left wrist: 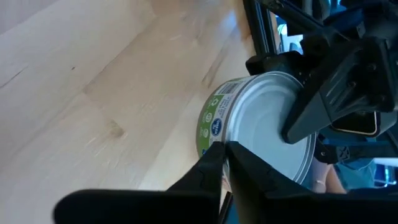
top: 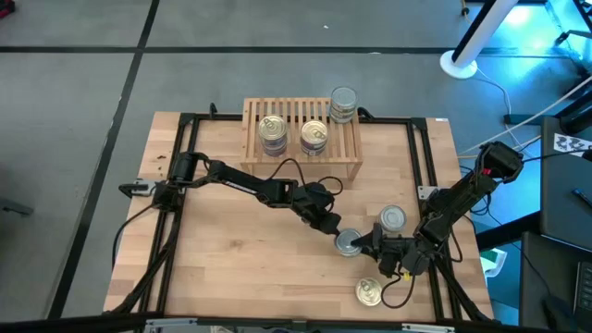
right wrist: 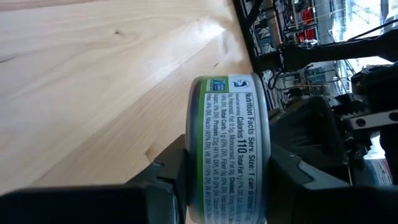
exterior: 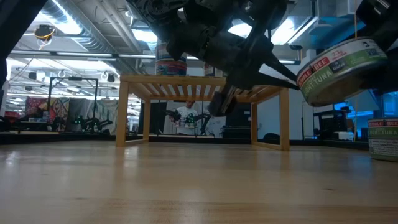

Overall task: Stack canned seafood by type on shelf
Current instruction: Put the green tuna can on the shelf

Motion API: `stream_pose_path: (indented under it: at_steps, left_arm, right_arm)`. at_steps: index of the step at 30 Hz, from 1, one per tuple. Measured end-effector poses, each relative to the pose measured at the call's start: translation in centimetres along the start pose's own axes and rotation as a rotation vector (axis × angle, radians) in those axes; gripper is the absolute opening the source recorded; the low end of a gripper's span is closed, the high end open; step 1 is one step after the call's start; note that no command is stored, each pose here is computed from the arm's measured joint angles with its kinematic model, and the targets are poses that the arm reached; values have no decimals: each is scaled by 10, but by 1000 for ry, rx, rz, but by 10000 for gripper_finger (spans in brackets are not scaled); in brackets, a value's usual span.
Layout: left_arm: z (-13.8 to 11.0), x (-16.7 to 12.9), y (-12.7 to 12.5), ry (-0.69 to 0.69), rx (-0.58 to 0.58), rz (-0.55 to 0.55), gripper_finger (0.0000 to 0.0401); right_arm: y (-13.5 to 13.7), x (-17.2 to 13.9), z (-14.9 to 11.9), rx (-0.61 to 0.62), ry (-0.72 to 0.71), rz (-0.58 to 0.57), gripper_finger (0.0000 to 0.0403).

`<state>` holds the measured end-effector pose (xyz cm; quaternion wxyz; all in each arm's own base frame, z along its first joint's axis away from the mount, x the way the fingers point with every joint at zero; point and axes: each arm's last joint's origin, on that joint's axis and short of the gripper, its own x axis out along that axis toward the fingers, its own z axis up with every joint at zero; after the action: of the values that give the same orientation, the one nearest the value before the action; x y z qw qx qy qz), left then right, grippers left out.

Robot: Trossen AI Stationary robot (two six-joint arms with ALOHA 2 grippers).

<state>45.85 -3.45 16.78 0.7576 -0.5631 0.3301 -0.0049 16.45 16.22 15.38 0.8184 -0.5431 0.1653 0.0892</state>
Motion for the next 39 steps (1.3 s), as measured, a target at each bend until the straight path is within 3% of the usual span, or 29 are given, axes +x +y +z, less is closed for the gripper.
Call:
stream_pose_path:
  at_steps: [13, 31, 35, 39]
  left_arm:
    - [-1, -2, -7, 66, 197, -83, 127]
    - [-4, -10, -13, 81, 348, -53, 131]
    - [-1, -30, -27, 33, 426, -29, 131]
    - [-3, -56, -42, -23, 507, 66, 131]
  right_arm:
    - [-6, 0, 7, 97, -54, -45, 139]
    - [-25, -8, 15, 130, -19, -39, 135]
    - [-37, -14, 17, 160, -9, -64, 138]
    - [-51, -21, 18, 182, 8, -113, 136]
